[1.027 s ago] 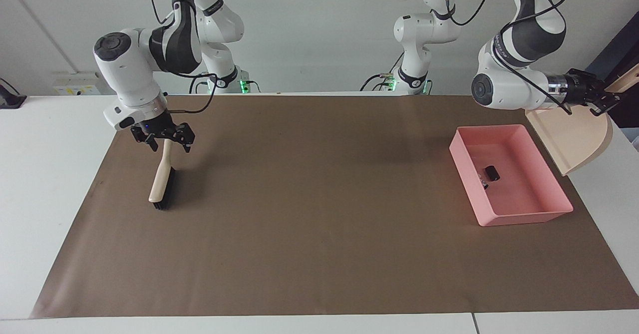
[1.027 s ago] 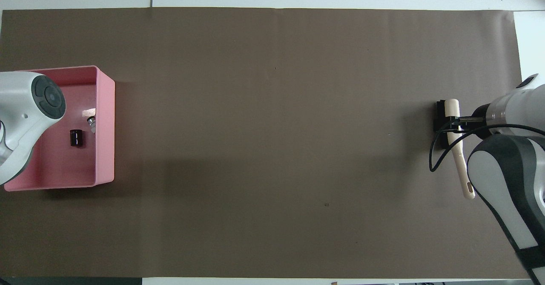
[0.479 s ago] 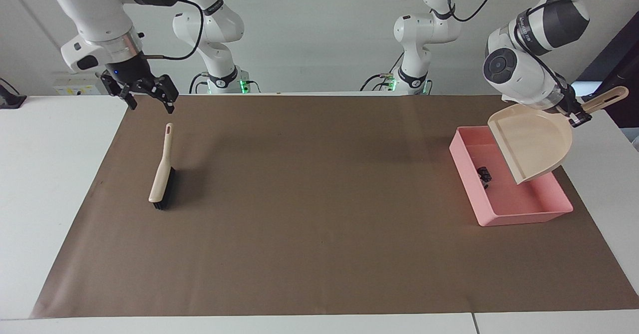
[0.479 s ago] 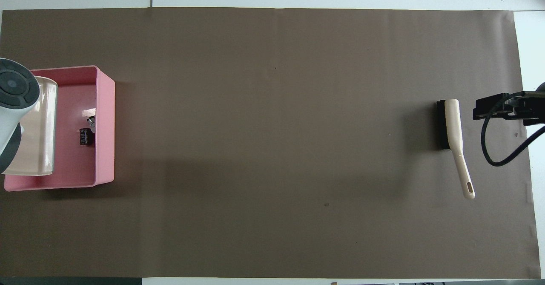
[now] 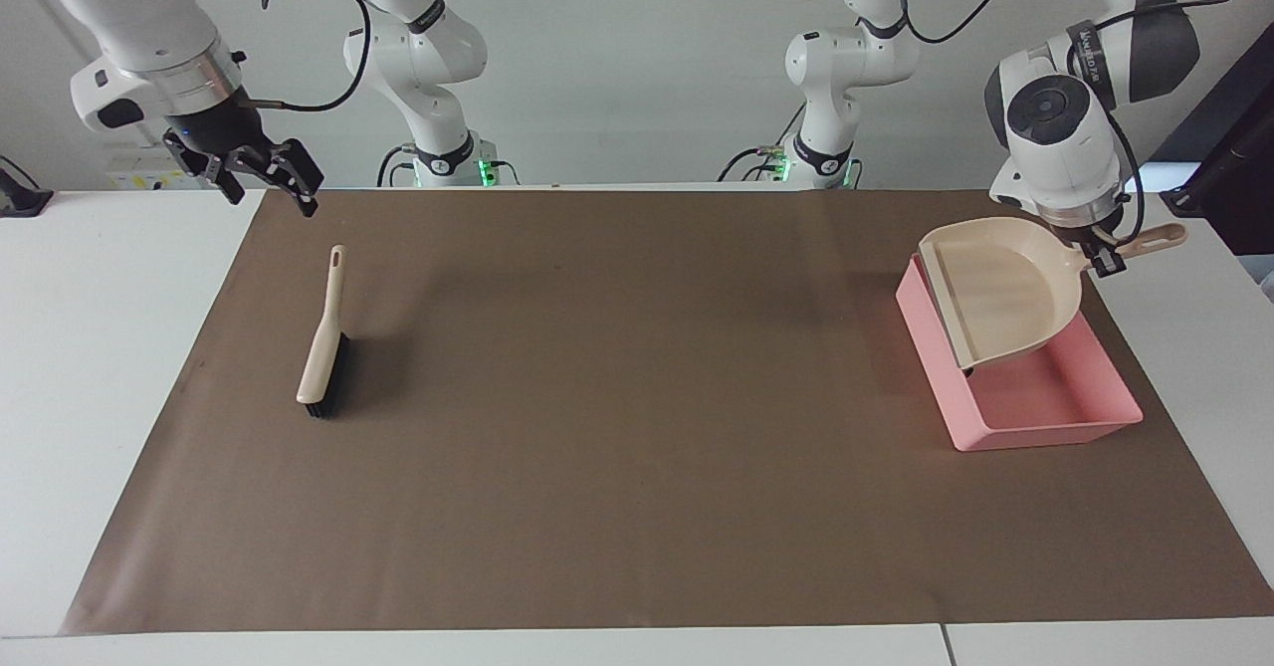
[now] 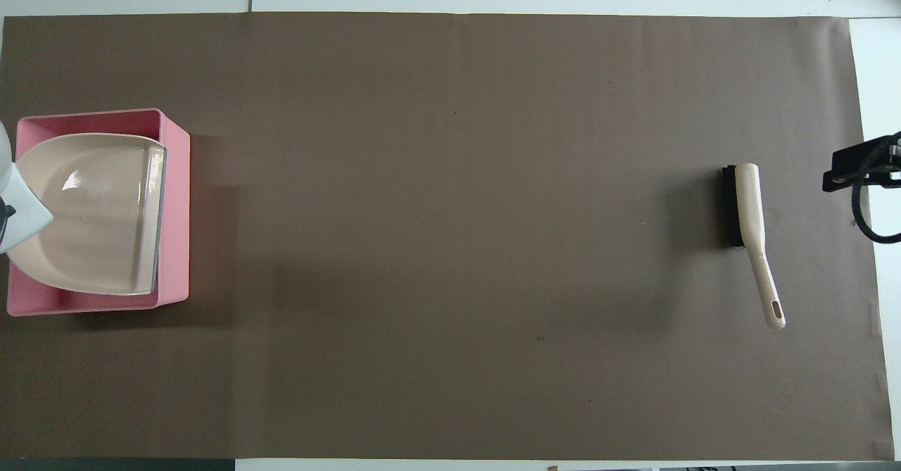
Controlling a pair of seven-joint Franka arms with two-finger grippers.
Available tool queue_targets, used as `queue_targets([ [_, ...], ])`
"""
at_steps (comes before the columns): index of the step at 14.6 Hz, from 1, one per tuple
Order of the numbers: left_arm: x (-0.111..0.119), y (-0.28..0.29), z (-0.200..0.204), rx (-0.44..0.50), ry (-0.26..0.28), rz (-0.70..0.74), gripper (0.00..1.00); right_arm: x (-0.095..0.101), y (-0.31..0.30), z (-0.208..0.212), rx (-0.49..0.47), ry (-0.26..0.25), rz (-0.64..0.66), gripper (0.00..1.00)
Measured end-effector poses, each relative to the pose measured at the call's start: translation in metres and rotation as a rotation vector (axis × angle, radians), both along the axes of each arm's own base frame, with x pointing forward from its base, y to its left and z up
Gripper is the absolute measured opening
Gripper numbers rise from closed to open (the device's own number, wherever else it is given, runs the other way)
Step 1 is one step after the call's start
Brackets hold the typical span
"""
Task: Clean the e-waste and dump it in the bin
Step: 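Lower the dustpan back onto the table with the left gripper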
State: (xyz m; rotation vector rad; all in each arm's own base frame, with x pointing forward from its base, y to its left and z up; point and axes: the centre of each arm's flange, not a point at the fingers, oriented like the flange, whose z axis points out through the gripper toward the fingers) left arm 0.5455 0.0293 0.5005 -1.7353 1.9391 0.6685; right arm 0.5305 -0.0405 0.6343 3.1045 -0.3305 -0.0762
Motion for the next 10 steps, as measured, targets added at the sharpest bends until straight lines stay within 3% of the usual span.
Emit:
queue_targets([
  [5,-0.012,-0.084,-0.034,-0.134,0.061,-0.064,0.33,-0.007,0.001,0.007,0.000,0.008,0.005,1.00],
  [10,-0.039,-0.178,-0.081,-0.133,0.014,-0.040,0.33,-0.014,0.004,0.014,0.003,0.011,0.036,1.00],
])
